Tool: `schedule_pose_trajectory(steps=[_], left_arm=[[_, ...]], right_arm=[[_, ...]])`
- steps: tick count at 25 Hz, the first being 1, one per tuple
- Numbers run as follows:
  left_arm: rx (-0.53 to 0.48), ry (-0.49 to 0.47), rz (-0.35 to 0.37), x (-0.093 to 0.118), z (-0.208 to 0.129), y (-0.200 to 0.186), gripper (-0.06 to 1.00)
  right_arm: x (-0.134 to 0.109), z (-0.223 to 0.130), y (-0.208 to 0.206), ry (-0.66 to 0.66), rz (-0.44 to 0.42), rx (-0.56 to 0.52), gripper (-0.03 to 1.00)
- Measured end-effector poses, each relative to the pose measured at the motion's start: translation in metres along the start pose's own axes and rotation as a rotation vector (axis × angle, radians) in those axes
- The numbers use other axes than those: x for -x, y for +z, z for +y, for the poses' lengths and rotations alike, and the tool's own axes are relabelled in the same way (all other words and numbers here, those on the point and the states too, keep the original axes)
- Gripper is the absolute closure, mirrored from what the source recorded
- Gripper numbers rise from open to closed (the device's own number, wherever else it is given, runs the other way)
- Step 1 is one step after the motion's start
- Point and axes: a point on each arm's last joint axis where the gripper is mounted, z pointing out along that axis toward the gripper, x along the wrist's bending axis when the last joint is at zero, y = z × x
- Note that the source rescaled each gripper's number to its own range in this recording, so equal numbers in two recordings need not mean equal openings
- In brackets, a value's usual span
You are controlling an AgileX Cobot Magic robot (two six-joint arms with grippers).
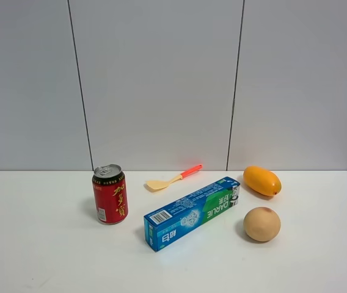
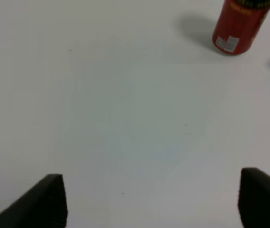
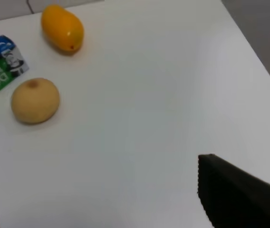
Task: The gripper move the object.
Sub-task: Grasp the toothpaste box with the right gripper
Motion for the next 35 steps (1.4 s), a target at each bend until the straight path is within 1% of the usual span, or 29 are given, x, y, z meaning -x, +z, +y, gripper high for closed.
schedule_pose_trajectory(steps=[2, 4, 7, 10, 13, 16, 18, 20, 21, 22, 24, 25, 27, 30, 33, 35], left_arm=[[0.0, 0.0, 0.0, 0.0, 0.0, 0.0, -0.06], [0.0, 0.0, 0.0, 0.0, 0.0, 0.0, -0.06], [0.0, 0.0, 0.0, 0.0, 0.0, 0.0, -0.06], [0.0, 0.0, 0.0, 0.0, 0.0, 0.0, -0.06], [0.0, 0.0, 0.0, 0.0, 0.0, 0.0, -0.06], [0.0, 0.0, 0.0, 0.0, 0.0, 0.0, -0.06], [0.0, 0.0, 0.0, 0.0, 0.0, 0.0, -0.06], [0.0, 0.0, 0.0, 0.0, 0.0, 0.0, -0.06], [0.0, 0.0, 0.0, 0.0, 0.0, 0.0, -0.06], [0.0, 0.0, 0.0, 0.0, 0.0, 0.0, -0.06], [0.0, 0.0, 0.0, 0.0, 0.0, 0.0, -0.06], [0.0, 0.0, 0.0, 0.0, 0.0, 0.0, -0.06], [0.0, 0.0, 0.0, 0.0, 0.0, 0.0, -0.06], [0.0, 0.0, 0.0, 0.0, 0.0, 0.0, -0.06], [0.0, 0.0, 0.0, 0.0, 0.0, 0.0, -0.06], [0.0, 0.0, 0.0, 0.0, 0.0, 0.0, -0.06]], right_arm=[[-0.007, 0.02, -0.002, -0.041, 0.074, 0.02, 0.14], [-0.012, 0.045, 0.002, -0.07, 0.132, -0.003, 0.14], [-0.014, 0.083, 0.018, -0.101, 0.168, -0.039, 0.14], [-0.012, 0.119, 0.052, -0.089, 0.185, -0.099, 0.14], [-0.019, 0.149, 0.093, -0.083, 0.247, -0.176, 0.07], [-0.042, 0.165, 0.144, -0.12, 0.326, -0.282, -0.01], [-0.064, 0.17, 0.174, -0.13, 0.351, -0.331, -0.02], [-0.083, 0.176, 0.201, -0.053, 0.33, -0.38, -0.03], [-0.093, 0.177, 0.215, 0.016, 0.31, -0.421, -0.03], [-0.1, 0.175, 0.23, 0.068, 0.276, -0.475, -0.03], [-0.113, 0.17, 0.255, 0.192, 0.185, -0.575, -0.03], [-0.119, 0.164, 0.269, 0.233, 0.136, -0.62, -0.03], [-0.131, 0.155, 0.293, 0.288, 0.069, -0.67, -0.03], [-0.151, 0.146, 0.321, 0.333, 0.01, -0.694, -0.03], [-0.171, 0.145, 0.34, 0.371, -0.016, -0.688, -0.03], [-0.18, 0.146, 0.352, 0.402, -0.027, -0.684, -0.03]])
